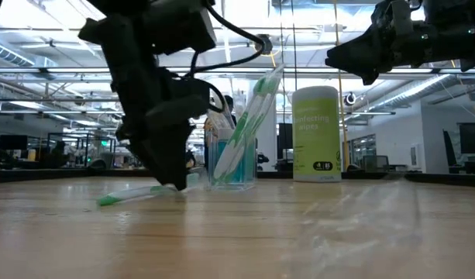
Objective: Pick & Place toothbrushing station
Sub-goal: Put the green toothbrush with the other green toothbrush in the transparent organizer
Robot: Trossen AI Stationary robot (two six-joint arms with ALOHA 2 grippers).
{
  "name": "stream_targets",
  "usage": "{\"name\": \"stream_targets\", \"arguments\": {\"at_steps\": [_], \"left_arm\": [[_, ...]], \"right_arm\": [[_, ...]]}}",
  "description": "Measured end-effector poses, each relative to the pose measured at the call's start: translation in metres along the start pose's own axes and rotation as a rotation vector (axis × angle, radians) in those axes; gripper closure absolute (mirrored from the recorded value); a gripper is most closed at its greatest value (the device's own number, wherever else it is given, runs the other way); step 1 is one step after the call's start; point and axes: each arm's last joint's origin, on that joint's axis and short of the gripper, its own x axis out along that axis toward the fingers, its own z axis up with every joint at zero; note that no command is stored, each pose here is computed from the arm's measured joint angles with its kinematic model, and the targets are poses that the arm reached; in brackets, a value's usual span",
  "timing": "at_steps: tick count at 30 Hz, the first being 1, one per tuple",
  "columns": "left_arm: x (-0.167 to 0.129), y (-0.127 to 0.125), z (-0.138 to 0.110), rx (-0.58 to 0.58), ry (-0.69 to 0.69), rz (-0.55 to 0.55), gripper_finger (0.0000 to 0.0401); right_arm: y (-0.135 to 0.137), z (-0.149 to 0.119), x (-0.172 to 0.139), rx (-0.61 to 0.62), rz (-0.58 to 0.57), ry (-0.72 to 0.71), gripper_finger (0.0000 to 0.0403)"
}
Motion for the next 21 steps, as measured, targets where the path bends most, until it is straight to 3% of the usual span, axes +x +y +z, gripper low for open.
{"name": "stream_targets", "arguments": {"at_steps": [3, 12, 21], "left_arm": [[0.003, 0.002, 0.004, -0.074, 0.007, -0.01, 0.0189], [0.016, 0.006, 0.002, -0.097, 0.094, 0.001, 0.019], [0.011, 0.008, -0.016, 0.097, 0.273, 0.009, 0.019]], "right_arm": [[0.0, 0.001, 0.0, 0.003, 0.001, -0.009, 0.0273], [0.0, 0.001, 0.0, 0.003, 0.001, -0.009, 0.0273], [0.0, 0.001, 0.0, 0.003, 0.001, -0.008, 0.0273]]}}
